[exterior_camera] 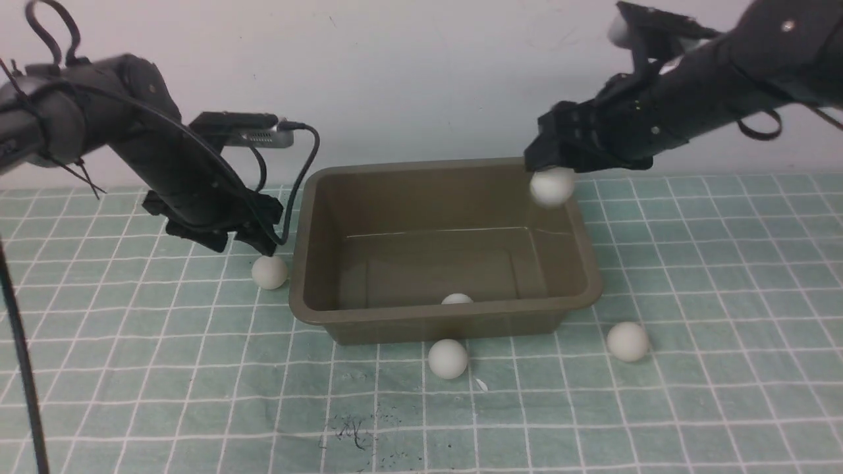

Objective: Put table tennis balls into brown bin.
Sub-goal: 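Release the ping pong ball into the bin and lift the gripper away, then reach for and grasp a ping pong ball on the table beside the basket, then drop the ball into the bin, then reach for and grasp a ping pong ball on the table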

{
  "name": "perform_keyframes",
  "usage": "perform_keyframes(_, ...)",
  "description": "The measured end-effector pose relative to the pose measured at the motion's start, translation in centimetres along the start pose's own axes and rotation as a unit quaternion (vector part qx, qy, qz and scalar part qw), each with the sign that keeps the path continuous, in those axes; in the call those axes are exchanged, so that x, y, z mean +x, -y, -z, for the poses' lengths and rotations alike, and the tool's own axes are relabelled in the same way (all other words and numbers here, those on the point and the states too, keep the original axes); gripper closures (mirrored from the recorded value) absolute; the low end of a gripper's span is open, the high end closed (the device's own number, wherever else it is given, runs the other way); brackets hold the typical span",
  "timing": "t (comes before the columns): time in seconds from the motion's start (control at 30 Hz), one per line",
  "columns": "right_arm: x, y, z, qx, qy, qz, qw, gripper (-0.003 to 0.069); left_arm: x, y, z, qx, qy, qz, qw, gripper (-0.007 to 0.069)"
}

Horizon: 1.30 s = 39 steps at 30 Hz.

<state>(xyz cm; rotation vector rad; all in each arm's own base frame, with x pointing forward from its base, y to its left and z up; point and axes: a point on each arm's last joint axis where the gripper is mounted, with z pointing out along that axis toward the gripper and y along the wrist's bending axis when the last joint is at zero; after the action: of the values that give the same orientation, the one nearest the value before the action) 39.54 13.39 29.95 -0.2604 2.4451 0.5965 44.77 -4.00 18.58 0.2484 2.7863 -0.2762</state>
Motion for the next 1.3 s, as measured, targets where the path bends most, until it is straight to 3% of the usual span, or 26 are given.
perform_keyframes(0.07, -0.8, -0.4, 1.4, 0.007, -0.014, 0.027, 1.0, 0.0048, 0.1, -0.2, -1.6, 0.006, 0.0, 0.01, 1.0, 0.0006)
perform_keyframes(0.13, -1.2, -0.6, 2.6, 0.015, -0.014, 0.035, 0.999, 0.0038, 0.1, -0.3, -2.2, 0.006, -0.001, 0.013, 1.0, -0.0001)
perform_keyframes(0.2, -1.7, -0.7, 5.7, 0.044, -0.008, 0.055, 0.997, 0.0066, 0.3, -0.5, -3.4, 0.008, -0.009, 0.021, 1.0, 0.0043)
perform_keyframes(0.3, -1.1, 0.2, 10.8, 0.111, -0.002, 0.054, 0.992, 0.0201, 0.6, -0.9, -4.0, -0.006, -0.025, 0.02, 0.999, 0.0269)
perform_keyframes(0.43, 2.9, 3.2, 13.7, 0.177, -0.024, 0.002, 0.984, 0.0434, -1.0, -1.4, -0.6, -0.05, -0.029, 0.009, 0.998, 0.0279)
perform_keyframes(0.5, 5.0, 4.4, 12.6, 0.178, -0.044, -0.028, 0.983, 0.0495, -2.1, -1.0, 2.3, -0.055, -0.007, 0.012, 0.998, 0.0279)
perform_keyframes(0.57, 7.7, 5.5, 10.1, 0.166, -0.071, -0.055, 0.982, 0.051, -3.5, 0.2, 5.8, -0.039, 0.032, 0.013, 0.999, 0.0279)
perform_keyframes(0.67, 10.3, 6.2, 6.7, 0.131, -0.082, -0.083, 0.984, 0.0467, -4.6, 3.6, 9.4, 0.021, 0.073, -0.018, 0.997, 0.0279)
perform_keyframes(0.73, 11.4, 6.7, 3.9, 0.11, -0.082, -0.092, 0.986, 0.0347, -4.7, 7.1, 9.8, 0.071, 0.079, -0.073, 0.992, 0.0279)
perform_keyframes(0.77, 11.4, 6.7, 3.8, 0.11, -0.08, -0.089, 0.987, 0.0337, -4.7, 7.1, 9.7, 0.071, 0.079, -0.075, 0.992, 0.0279)
perform_keyframes(0.83, 11.5, 7.1, 1.2, 0.1, -0.086, -0.089, 0.987, 0.0202, -4.3, 10.3, 7.6, 0.096, 0.048, -0.118, 0.987, 0.0264)
perform_keyframes(0.9, 11.7, 7.3, 0.1, 0.099, -0.095, -0.088, 0.987, 0.0146, -4.0, 11.4, 6.5, 0.097, 0.034, -0.13, 0.986, 0.0228)
perform_keyframes(1.0, 12.1, 7.8, -2.4, 0.099, -0.116, -0.081, 0.985, 0.0053, -3.4, 12.7, 3.9, 0.087, -0.008, -0.142, 0.986, 0.009)
perform_keyframes(1.03, 12.4, 8.0, -3.6, 0.098, -0.129, -0.079, 0.984, 0.0038, -3.2, 13.0, 3.3, 0.077, -0.02, -0.14, 0.987, 0.0048)
perform_keyframes(1.1, 12.6, 8.3, -5.0, 0.097, -0.145, -0.081, 0.981, 0.0052, -3.3, 13.1, 3.7, 0.055, -0.029, -0.123, 0.99, 0.004)
perform_keyframes(1.17, 12.6, 8.5, -5.7, 0.095, -0.155, -0.083, 0.98, 0.0089, -3.5, 12.9, 4.6, 0.042, -0.027, -0.114, 0.992, 0.0088)
perform_keyframes(1.23, 12.5, 8.7, -5.8, 0.091, -0.181, -0.084, 0.976, 0.0323, -4.7, 11.8, 8.2, 0.006, 0.019, -0.106, 0.994, 0.0362)
perform_keyframes(1.27, 12.4, 8.7, -5.8, 0.092, -0.18, -0.084, 0.976, 0.0325, -4.7, 11.9, 8.5, 0.006, 0.022, -0.106, 0.994, 0.0386)
perform_keyframes(1.3, 11.8, 8.7, -4.8, 0.089, -0.182, -0.086, 0.975, 0.0307, -4.8, 11.0, 10.7, -0.007, 0.046, -0.1, 0.994, 0.051)
